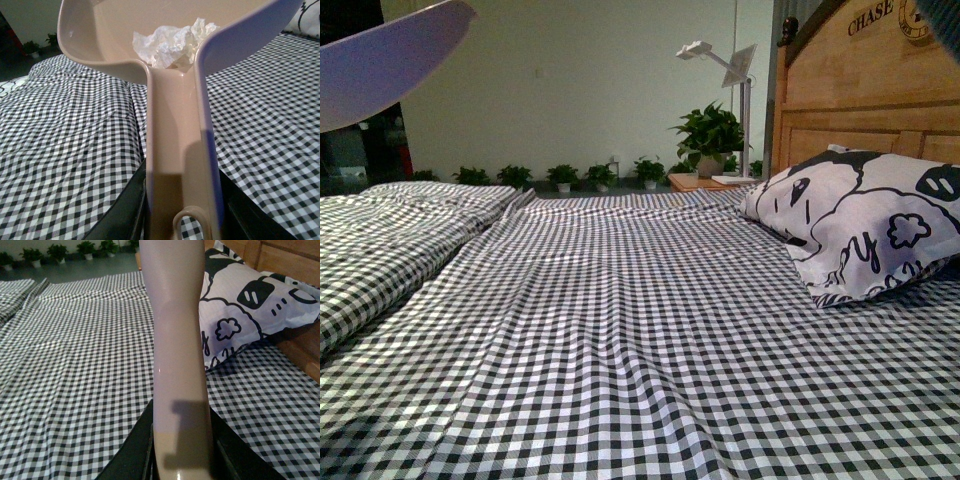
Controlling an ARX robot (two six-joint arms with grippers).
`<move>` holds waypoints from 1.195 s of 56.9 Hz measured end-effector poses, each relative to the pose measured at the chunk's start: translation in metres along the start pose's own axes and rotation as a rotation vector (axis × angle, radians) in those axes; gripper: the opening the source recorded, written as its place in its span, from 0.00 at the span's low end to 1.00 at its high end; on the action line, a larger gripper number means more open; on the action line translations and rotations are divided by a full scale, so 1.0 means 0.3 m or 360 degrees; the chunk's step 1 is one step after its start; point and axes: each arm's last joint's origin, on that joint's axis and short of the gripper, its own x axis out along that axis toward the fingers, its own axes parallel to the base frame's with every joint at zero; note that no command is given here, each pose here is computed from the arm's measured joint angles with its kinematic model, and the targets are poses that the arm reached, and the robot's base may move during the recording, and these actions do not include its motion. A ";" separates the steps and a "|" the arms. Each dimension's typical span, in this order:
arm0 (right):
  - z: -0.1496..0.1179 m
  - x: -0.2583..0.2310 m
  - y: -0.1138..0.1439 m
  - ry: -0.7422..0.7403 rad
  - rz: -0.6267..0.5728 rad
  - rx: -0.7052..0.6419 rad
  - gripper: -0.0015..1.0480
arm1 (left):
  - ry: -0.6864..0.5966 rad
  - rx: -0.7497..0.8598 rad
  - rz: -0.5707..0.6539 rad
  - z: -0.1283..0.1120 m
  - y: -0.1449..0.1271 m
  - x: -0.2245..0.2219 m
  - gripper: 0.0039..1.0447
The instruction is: Clean up trash
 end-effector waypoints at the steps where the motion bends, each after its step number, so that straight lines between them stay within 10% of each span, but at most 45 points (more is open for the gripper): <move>1: 0.001 -0.003 -0.001 -0.0004 0.0000 0.0001 0.20 | -0.0004 -0.0002 -0.0001 0.002 0.000 -0.006 0.27; 68: -0.069 -0.257 -0.034 -0.0122 -0.0035 0.0113 0.20 | 0.0017 -0.0268 -0.0117 -0.018 -0.109 -0.428 0.27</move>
